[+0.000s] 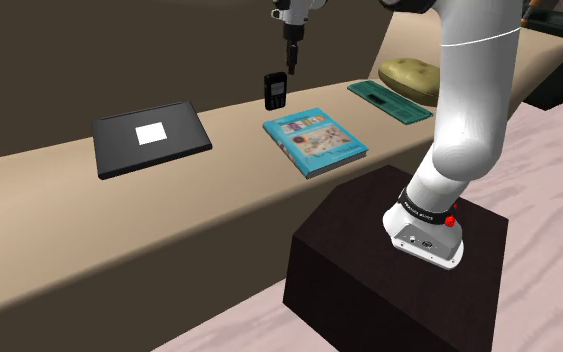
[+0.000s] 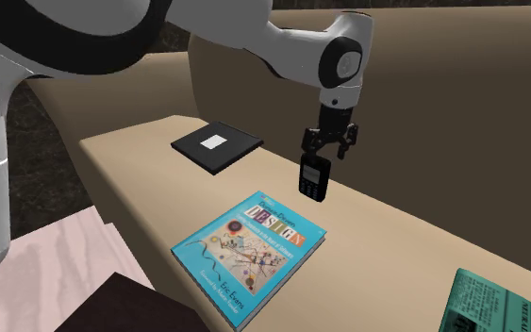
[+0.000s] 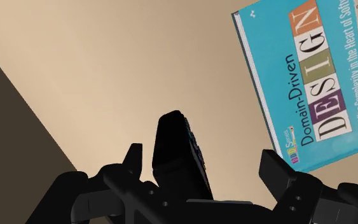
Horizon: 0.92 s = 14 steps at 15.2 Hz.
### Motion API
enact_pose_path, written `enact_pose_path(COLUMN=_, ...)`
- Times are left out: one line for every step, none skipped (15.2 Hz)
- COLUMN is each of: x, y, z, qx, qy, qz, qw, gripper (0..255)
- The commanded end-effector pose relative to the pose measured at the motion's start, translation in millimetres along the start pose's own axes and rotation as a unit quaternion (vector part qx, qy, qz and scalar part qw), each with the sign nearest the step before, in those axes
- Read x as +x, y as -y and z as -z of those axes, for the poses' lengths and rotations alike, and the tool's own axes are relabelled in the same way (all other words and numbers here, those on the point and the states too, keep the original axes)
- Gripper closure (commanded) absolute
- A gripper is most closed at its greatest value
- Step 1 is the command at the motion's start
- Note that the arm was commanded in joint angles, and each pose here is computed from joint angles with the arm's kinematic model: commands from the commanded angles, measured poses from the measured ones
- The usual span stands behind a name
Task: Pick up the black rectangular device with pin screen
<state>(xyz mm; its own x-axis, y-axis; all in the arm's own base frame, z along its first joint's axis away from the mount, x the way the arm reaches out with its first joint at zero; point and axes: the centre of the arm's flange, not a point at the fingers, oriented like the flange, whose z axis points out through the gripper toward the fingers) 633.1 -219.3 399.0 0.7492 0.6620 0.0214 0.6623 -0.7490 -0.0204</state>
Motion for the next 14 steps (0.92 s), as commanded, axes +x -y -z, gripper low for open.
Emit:
enact_pose_path(x=16.6, y=-16.6, z=-9.8, qx=-0.001, qy=0.001, qz=0.028, qw=0.9996, gripper=0)
enact_pose_path(x=17.9, y=-18.0, z=-10.6, qx=-0.001, qy=0.001, qz=0.03, qw=0.9995, gripper=0)
enact_pose_path(x=17.8, y=-18.1, z=-15.9, qx=-0.001, qy=0.001, qz=0.03, qw=0.9995, gripper=0)
enact_pose_path(x=17.7, y=-18.2, z=-21.1, qx=-0.001, qy=0.001, qz=0.03, qw=0.9995, gripper=0)
enact_pose_path(x=17.6, y=-18.3, z=-26.4, qx=-0.001, qy=0.001, qz=0.03, qw=0.9995, gripper=0)
enact_pose_path(x=17.5, y=-18.4, z=-31.7, qx=-0.001, qy=0.001, qz=0.03, qw=0.9995, gripper=0)
enact_pose_path(x=17.3, y=-18.5, z=-37.0, qx=-0.001, qy=0.001, qz=0.03, qw=0.9995, gripper=0)
enact_pose_path(x=17.2, y=-18.6, z=-42.2, qx=-0.001, qy=0.001, qz=0.03, qw=0.9995, gripper=0)
enact_pose_path(x=17.1, y=-18.8, z=-50.6, qx=-0.001, qy=0.001, qz=0.03, qw=0.9995, gripper=0)
enact_pose_path(x=17.0, y=-18.8, z=-50.6, qx=-0.001, qy=0.001, qz=0.03, qw=0.9995, gripper=0)
enact_pose_path(x=17.0, y=-18.8, z=-50.6, qx=-0.001, qy=0.001, qz=0.03, qw=0.9995, gripper=0)
enact_pose_path(x=16.4, y=-18.8, z=-50.8, qx=-0.001, qy=0.001, qz=0.03, qw=0.9995, gripper=255)
enact_pose_path(x=16.3, y=-18.9, z=-50.5, qx=-0.001, qy=0.001, qz=0.03, qw=0.9995, gripper=255)
enact_pose_path(x=16.2, y=-18.9, z=-50.5, qx=-0.001, qy=0.001, qz=0.03, qw=0.9995, gripper=255)
